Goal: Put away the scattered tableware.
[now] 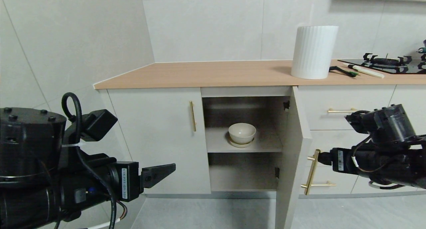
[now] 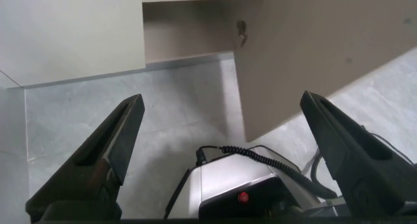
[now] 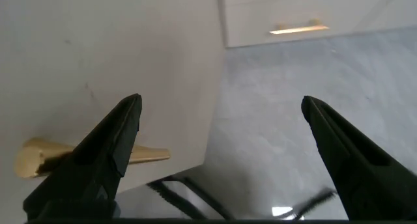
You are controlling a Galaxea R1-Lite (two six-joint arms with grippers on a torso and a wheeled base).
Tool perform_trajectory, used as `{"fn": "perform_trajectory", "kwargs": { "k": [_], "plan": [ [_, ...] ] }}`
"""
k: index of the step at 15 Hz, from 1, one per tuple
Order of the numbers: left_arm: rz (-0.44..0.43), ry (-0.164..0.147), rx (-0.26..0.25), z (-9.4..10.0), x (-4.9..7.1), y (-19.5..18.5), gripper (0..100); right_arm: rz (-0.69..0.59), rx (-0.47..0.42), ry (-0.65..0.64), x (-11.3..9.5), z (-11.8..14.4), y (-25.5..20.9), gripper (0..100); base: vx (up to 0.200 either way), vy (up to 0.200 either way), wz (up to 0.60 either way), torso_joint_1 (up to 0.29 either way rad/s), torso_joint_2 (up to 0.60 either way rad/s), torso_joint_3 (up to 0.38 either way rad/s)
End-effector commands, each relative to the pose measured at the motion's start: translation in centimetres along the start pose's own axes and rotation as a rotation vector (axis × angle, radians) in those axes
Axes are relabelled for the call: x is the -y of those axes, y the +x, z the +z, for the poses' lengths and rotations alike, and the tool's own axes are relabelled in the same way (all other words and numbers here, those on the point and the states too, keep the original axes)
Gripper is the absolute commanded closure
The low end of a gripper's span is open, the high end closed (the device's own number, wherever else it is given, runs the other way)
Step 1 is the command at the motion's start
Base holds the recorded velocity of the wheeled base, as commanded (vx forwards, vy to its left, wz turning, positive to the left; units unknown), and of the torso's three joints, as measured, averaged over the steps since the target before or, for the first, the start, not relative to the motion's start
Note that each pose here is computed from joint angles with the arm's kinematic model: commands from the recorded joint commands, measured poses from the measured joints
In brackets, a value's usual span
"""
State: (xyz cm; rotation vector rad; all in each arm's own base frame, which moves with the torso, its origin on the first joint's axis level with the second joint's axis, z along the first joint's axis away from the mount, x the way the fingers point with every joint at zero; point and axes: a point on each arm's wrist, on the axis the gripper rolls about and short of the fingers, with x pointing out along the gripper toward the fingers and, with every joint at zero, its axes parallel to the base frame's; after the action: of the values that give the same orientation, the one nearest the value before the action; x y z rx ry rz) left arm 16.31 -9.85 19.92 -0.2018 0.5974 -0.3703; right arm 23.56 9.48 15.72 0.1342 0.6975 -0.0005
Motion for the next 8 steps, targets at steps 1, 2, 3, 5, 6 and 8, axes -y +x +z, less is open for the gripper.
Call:
{"fn": "perform_trajectory", "kwargs": {
  "k": [1, 2, 3, 5, 6, 8],
  "plan": [
    [-0.002, 0.000, 0.007, 0.1, 0.0, -0.1, 0, 0.036, -0.035, -0.049, -2.9, 0.2, 2.8, 0, 0.000, 0.000, 0.00, 0.000, 0.00, 0.000],
    [-0.004, 0.000, 0.011, 0.1, 0.0, -0.2, 0, 0.051, -0.037, -0.053, -4.0, 1.0, 4.4, 0, 0.000, 0.000, 0.00, 0.000, 0.00, 0.000],
    [-0.004, 0.000, 0.011, 0.1, 0.0, -0.2, 0, 0.082, -0.041, -0.050, -4.8, 1.7, 5.6, 0, 0.000, 0.000, 0.00, 0.000, 0.00, 0.000],
    [-0.004, 0.000, 0.014, 0.2, 0.0, -0.3, 0, 0.164, -0.043, -0.037, -6.2, 2.7, 7.5, 0, 0.000, 0.000, 0.00, 0.000, 0.00, 0.000],
    [-0.004, 0.000, 0.014, 0.2, 0.0, -0.3, 0, 0.200, -0.044, -0.034, -6.7, 2.9, 8.5, 0, 0.000, 0.000, 0.00, 0.000, 0.00, 0.000],
    [0.001, -0.001, 0.014, 0.2, 0.0, -0.1, 0, 0.259, -0.031, -0.032, -7.6, 3.2, 9.9, 0, 0.000, 0.000, 0.00, 0.000, 0.00, 0.000]
  ]
}}
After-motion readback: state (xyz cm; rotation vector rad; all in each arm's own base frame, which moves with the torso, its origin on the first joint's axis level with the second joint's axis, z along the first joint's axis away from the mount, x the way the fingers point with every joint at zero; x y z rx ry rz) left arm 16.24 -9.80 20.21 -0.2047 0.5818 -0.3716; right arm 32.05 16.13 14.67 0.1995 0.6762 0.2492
